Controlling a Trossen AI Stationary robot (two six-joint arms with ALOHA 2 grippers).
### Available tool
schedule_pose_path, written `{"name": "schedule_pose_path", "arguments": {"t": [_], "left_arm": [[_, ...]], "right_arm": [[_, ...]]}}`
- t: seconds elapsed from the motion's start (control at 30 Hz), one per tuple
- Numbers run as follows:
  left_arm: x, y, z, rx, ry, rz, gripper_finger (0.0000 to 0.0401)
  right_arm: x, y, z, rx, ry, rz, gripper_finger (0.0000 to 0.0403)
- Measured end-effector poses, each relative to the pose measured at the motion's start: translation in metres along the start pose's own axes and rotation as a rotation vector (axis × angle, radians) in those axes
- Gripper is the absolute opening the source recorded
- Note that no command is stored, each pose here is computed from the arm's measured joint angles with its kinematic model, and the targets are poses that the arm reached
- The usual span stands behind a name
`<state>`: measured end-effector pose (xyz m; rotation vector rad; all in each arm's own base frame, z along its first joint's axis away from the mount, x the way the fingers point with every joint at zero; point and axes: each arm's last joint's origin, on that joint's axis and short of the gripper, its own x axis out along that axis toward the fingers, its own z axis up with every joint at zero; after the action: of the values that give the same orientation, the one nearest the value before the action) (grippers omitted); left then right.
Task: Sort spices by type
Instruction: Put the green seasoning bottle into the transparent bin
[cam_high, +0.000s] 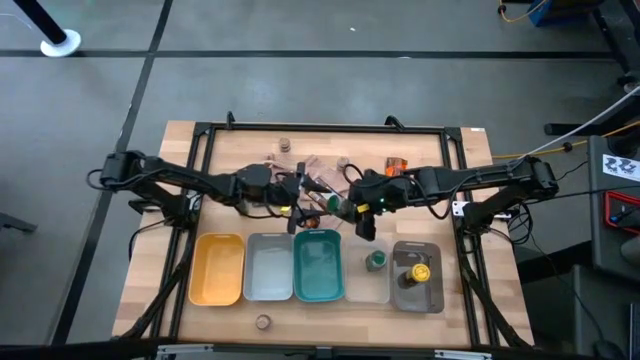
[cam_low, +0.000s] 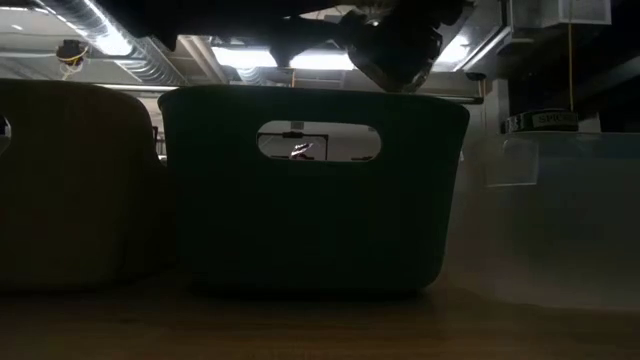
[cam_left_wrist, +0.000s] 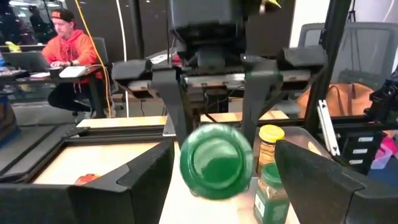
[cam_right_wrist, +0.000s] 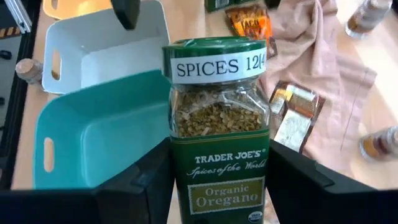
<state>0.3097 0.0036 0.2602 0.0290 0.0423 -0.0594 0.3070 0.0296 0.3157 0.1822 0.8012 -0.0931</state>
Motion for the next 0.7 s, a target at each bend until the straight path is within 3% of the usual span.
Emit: {"name": "schedule_pose_path", "arguments": {"t": [0.47, 0.7], "left_arm": [[0.007, -0.002, -0.002, -0.123, 0.077, -0.005, 0.0269], [0.024, -0.006, -0.021, -0.195, 0.108, -0.016, 0.0269]], "right_arm": [[-0.001, -0.001, -0.013, 0.111, 0.156, 0.037, 0.0207], [-0.002, -0.002, -0.019, 0.142, 0.231, 0.044, 0.0207]]}}
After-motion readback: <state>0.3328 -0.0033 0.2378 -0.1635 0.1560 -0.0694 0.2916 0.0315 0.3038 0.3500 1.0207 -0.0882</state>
